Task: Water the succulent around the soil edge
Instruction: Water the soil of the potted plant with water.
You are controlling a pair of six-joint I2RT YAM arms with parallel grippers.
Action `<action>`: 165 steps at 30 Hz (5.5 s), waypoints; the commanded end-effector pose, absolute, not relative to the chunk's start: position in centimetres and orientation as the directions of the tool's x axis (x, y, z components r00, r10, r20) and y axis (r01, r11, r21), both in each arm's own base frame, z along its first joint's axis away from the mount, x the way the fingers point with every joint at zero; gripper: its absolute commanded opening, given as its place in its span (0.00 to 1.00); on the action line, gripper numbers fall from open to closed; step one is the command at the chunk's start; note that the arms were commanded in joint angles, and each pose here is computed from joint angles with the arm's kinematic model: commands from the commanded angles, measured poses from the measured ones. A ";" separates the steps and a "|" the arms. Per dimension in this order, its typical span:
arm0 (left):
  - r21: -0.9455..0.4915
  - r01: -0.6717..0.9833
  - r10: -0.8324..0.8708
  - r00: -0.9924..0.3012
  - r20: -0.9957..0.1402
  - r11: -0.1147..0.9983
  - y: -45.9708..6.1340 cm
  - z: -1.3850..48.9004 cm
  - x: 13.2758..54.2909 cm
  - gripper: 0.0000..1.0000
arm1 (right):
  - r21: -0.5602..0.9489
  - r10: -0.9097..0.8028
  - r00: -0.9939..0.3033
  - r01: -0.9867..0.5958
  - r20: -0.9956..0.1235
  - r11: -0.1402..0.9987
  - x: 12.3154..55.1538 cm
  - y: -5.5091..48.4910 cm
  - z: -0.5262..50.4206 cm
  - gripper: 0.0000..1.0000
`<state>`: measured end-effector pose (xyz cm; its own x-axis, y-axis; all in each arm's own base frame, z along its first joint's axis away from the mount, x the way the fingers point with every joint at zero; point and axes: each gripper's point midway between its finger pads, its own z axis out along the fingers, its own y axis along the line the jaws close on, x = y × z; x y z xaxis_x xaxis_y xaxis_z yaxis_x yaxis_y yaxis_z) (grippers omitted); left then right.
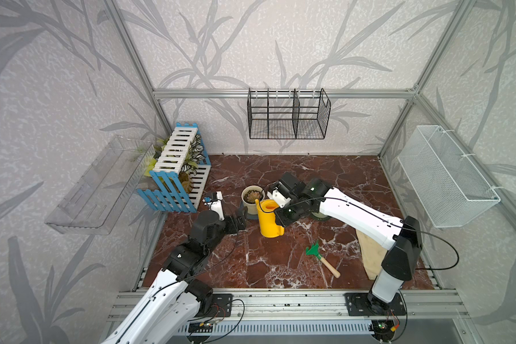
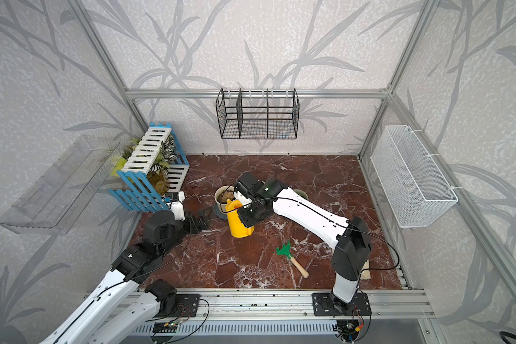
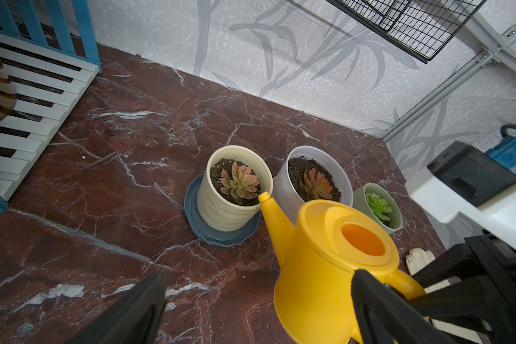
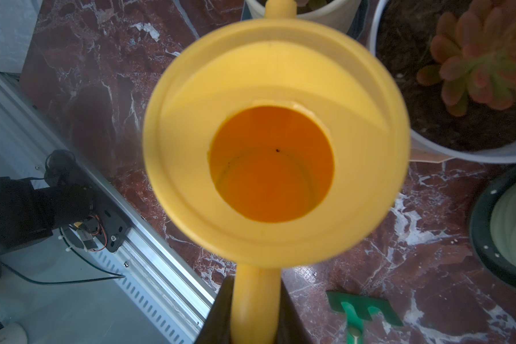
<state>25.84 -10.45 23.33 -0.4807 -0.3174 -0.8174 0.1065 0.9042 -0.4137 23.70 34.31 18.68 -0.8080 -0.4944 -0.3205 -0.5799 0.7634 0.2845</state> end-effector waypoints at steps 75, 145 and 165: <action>-0.399 0.112 -0.306 -0.470 -0.828 0.910 -10.1 23.2 25.6 1.00 | 0.379 -0.328 -0.889 -0.438 -0.321 0.816 19.6 22.3 21.2 0.00; -0.398 0.111 -0.301 -0.482 -0.823 0.911 -10.3 22.7 25.8 1.00 | 0.376 -0.379 -0.864 -0.490 -0.332 0.787 21.4 24.9 21.3 0.00; -0.402 0.119 -0.301 -0.482 -0.823 0.908 -10.4 22.8 25.7 1.00 | 0.367 -0.297 -0.893 -0.416 -0.339 0.832 21.9 21.5 21.5 0.00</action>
